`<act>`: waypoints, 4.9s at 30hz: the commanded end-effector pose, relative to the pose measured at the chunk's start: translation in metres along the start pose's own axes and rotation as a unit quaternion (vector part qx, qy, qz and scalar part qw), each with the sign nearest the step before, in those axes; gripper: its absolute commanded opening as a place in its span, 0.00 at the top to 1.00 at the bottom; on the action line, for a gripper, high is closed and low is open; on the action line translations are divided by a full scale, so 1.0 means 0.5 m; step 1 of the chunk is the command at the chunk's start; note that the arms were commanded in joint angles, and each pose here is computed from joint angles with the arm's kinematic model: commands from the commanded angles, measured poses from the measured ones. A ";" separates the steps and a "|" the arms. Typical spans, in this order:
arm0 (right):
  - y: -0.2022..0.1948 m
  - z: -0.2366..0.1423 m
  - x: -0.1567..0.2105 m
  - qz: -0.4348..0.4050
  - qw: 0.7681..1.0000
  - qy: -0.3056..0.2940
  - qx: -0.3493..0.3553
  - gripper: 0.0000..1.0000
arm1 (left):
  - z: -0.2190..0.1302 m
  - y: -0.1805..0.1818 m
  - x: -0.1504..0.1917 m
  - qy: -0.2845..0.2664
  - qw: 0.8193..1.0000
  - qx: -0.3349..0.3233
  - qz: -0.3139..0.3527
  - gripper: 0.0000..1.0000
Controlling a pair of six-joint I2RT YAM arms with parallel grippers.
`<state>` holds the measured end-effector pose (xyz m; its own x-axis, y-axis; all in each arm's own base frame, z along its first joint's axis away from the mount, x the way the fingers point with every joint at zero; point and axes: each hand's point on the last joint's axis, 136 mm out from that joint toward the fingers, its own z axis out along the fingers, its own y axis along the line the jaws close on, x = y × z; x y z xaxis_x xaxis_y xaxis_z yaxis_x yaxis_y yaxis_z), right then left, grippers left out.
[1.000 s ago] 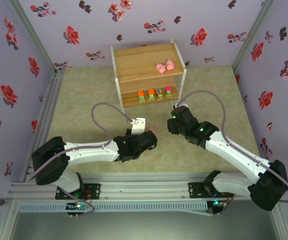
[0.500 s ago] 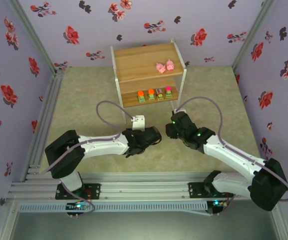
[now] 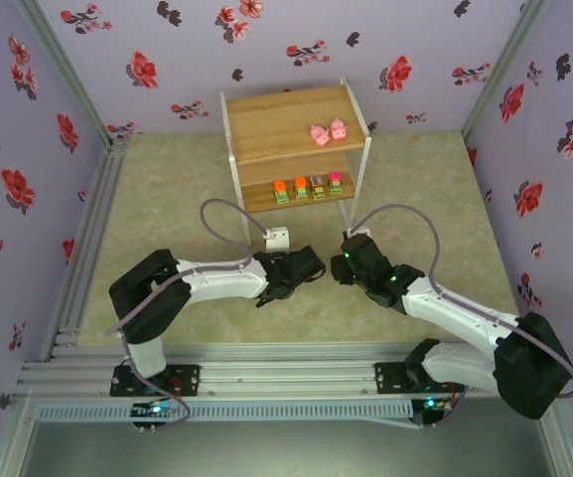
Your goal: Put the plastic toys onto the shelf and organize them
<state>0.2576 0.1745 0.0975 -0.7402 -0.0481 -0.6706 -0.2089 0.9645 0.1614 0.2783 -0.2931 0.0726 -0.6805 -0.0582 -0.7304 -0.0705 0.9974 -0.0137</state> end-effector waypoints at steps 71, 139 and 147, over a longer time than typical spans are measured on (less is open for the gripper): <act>0.010 0.005 -0.007 -0.005 1.000 -0.010 -0.009 0.57 | 0.092 -0.021 0.038 0.047 0.999 -0.001 -0.006 0.45; 0.009 0.023 0.006 -0.003 1.000 0.008 -0.007 0.58 | -0.121 0.009 -0.089 -0.037 0.999 0.025 0.023 0.71; 0.007 0.025 0.006 -0.002 1.000 0.007 -0.005 0.58 | -0.189 0.002 -0.119 -0.057 0.997 0.042 0.032 0.71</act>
<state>0.2574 0.1841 0.0857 -0.7617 -0.0682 -0.6443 -0.2356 0.9555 0.1774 0.2507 -0.2996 0.1514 -0.6403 -0.0019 -0.7681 0.0396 0.9986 -0.0355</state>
